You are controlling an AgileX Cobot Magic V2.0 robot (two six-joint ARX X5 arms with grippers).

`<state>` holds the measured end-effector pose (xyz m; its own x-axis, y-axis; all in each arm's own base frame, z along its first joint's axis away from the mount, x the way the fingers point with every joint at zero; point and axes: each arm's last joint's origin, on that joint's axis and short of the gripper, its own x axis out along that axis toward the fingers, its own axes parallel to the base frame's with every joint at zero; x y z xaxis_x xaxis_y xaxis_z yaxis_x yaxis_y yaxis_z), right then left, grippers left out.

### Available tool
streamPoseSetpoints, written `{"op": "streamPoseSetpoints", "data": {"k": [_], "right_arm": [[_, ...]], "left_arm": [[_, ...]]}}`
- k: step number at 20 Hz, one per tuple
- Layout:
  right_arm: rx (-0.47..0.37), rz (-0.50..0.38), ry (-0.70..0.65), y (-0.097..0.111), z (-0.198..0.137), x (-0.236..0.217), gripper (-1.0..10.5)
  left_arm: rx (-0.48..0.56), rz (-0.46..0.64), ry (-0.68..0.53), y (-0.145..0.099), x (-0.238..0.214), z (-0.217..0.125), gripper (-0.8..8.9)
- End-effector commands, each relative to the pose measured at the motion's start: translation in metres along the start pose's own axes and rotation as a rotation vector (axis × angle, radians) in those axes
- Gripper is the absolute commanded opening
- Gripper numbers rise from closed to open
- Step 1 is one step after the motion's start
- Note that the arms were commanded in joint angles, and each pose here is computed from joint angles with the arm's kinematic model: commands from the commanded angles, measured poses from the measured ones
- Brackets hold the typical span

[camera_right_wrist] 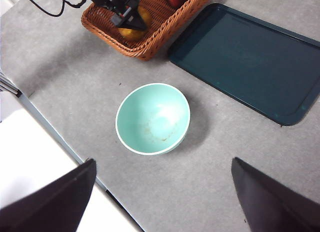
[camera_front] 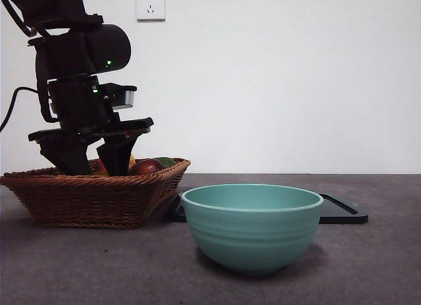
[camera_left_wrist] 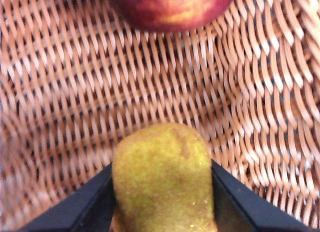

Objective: Pick up the wifruite, put it on the bowl, pick up the plate, put it on desk

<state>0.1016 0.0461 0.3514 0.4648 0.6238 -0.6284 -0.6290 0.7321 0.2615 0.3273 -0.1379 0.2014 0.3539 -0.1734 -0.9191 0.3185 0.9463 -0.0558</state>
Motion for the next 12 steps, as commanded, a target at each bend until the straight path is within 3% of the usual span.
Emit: {"op": "streamPoseSetpoints", "data": {"k": [1, 4, 7, 9, 12], "right_arm": [[-0.01, 0.004, -0.014, 0.002, 0.004, -0.003, 4.3], [-0.01, 0.004, -0.014, 0.002, 0.004, -0.003, 4.3], [-0.009, 0.004, -0.014, 0.002, 0.004, -0.003, 4.3], [-0.009, 0.004, -0.014, 0.002, 0.004, -0.003, 4.3], [-0.009, 0.004, -0.014, 0.002, 0.004, -0.003, 4.3]], "left_arm": [[0.015, -0.01, -0.098, -0.006, -0.031, 0.007, 1.74], [0.064, -0.059, -0.246, -0.022, -0.094, 0.0, 1.76], [0.177, -0.157, -0.336, -0.049, -0.147, -0.023, 1.81], [0.264, -0.286, -0.351, -0.073, -0.162, -0.036, 1.84], [0.376, -0.357, -0.294, -0.11, -0.153, -0.046, 1.84]]}}
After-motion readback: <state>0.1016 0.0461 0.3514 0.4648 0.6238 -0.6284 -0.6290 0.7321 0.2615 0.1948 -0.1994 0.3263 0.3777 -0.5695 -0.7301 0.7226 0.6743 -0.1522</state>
